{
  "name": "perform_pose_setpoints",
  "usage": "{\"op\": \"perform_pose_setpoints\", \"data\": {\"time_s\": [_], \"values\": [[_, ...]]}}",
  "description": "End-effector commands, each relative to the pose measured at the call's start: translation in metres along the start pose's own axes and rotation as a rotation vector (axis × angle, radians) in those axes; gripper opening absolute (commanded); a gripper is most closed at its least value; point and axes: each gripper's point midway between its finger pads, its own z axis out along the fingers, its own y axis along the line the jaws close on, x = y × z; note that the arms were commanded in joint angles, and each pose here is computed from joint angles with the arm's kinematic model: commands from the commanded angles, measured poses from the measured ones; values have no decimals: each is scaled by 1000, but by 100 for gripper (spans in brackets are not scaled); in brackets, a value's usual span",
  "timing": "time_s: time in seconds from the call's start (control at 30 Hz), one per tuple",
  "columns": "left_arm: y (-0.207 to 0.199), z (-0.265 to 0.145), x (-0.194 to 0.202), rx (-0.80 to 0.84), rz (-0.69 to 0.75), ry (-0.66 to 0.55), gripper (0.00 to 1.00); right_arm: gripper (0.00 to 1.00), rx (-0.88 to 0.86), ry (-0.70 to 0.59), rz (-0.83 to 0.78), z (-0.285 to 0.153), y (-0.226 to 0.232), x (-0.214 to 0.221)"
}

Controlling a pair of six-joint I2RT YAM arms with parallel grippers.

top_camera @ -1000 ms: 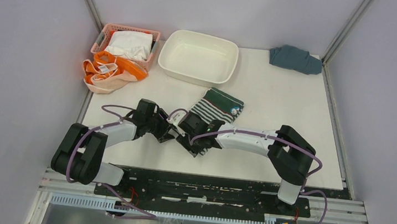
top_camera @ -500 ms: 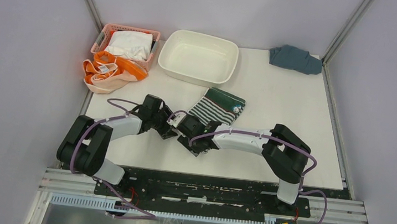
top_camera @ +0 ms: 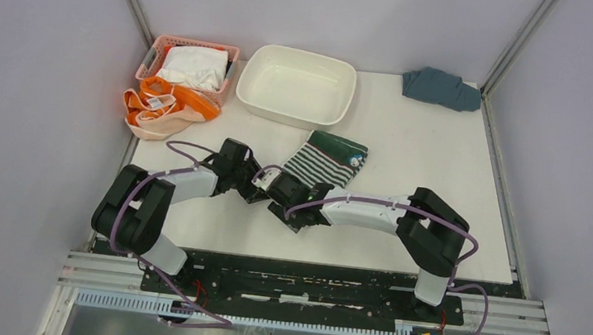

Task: Roll the towels
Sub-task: Roll the towel at the center of the board.

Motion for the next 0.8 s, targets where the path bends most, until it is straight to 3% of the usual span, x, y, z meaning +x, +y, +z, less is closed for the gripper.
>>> {"op": "perform_pose_setpoints", "data": {"time_s": [0.0, 0.17, 0.57, 0.77], "values": [[96, 5, 6, -354, 70, -31, 52, 55, -51, -111, 25, -38, -3, -22], [92, 4, 6, -350, 77, -35, 53, 56, -42, -201, 38, -56, -10, -34], [91, 5, 9, -358, 85, -31, 53, 56, -23, -81, 12, -3, 2, -3], [93, 5, 9, -364, 85, -31, 54, 57, 74, 8, -6, 21, -9, 21]]}}
